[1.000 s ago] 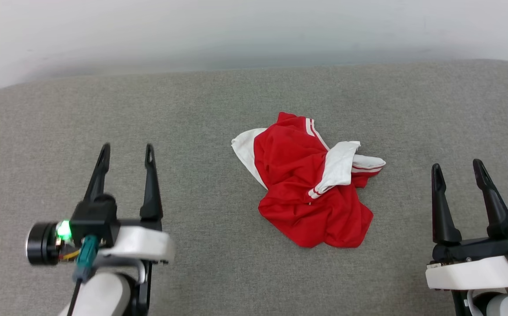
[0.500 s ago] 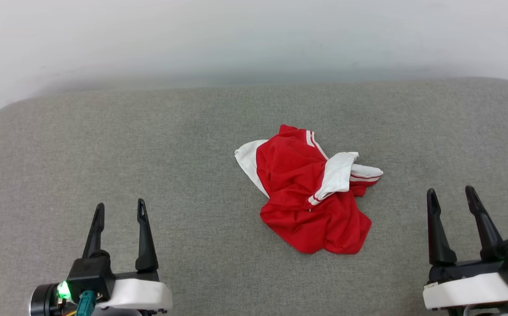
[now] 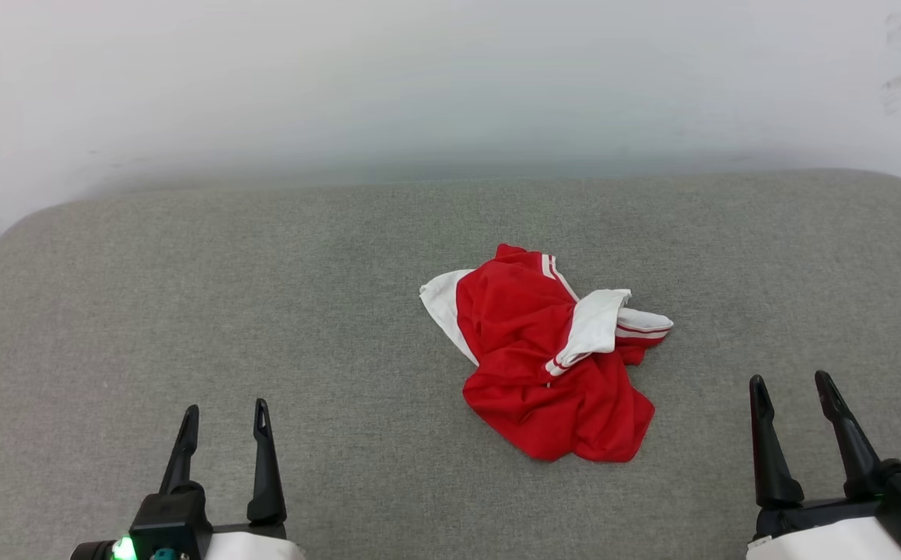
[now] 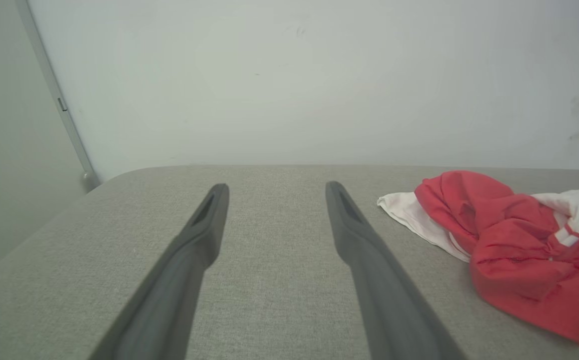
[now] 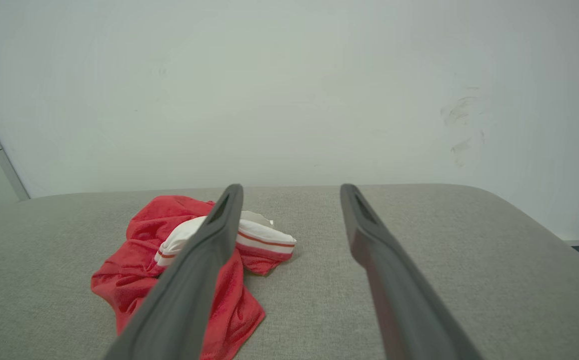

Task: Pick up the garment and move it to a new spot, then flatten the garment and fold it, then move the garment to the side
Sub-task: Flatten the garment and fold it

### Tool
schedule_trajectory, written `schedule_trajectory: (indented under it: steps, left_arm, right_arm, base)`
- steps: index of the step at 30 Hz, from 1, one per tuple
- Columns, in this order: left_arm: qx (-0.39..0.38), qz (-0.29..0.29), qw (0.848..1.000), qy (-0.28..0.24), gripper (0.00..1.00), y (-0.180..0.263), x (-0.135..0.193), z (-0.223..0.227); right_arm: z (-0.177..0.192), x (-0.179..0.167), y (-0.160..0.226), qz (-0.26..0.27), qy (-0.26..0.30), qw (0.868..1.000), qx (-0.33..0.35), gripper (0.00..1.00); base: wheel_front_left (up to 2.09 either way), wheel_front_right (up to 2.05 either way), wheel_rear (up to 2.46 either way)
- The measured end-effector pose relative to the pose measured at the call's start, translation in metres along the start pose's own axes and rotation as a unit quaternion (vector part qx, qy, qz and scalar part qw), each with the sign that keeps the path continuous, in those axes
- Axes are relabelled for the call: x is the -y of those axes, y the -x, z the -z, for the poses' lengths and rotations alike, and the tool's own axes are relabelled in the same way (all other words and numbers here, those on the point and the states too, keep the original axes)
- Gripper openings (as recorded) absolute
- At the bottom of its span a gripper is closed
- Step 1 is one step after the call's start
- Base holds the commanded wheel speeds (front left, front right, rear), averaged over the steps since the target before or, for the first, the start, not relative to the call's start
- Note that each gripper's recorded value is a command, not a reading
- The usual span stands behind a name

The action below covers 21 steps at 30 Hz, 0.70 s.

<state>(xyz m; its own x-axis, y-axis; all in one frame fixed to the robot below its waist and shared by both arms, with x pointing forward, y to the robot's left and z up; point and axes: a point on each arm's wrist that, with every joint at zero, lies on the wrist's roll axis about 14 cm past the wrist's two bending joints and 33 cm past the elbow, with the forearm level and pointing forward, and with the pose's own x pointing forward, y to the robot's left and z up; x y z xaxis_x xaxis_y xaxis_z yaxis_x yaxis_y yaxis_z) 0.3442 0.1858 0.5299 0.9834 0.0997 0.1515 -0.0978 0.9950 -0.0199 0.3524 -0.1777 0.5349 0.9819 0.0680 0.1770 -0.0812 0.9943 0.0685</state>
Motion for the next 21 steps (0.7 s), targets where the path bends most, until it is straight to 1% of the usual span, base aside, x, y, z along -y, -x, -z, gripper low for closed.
schedule_trajectory:
  steps: [7,11,17,21]
  left_arm:
    - [-0.003,0.004,1.000,-0.003,1.00,0.000,-0.001,0.003]
    - [-0.008,-0.007,1.000,0.004,1.00,-0.006,-0.009,0.006]
    - [0.032,0.037,0.999,-0.010,1.00,-0.049,-0.002,-0.013]
    - [0.063,0.080,0.995,-0.020,1.00,-0.090,0.009,-0.031]
  right_arm:
    - [-0.001,0.000,0.001,0.001,-0.001,1.000,0.001,1.00]
    - [0.000,0.000,0.002,0.001,-0.002,1.000,0.000,1.00]
    - [-0.001,0.002,-0.007,0.002,-0.001,1.000,0.003,1.00]
    - [0.001,0.005,-0.017,0.006,0.002,1.000,0.004,1.00]
  base:
    - [0.00,0.00,0.00]
    - [0.00,0.00,0.00]
    - [0.00,0.00,0.00]
    - [0.00,0.00,0.00]
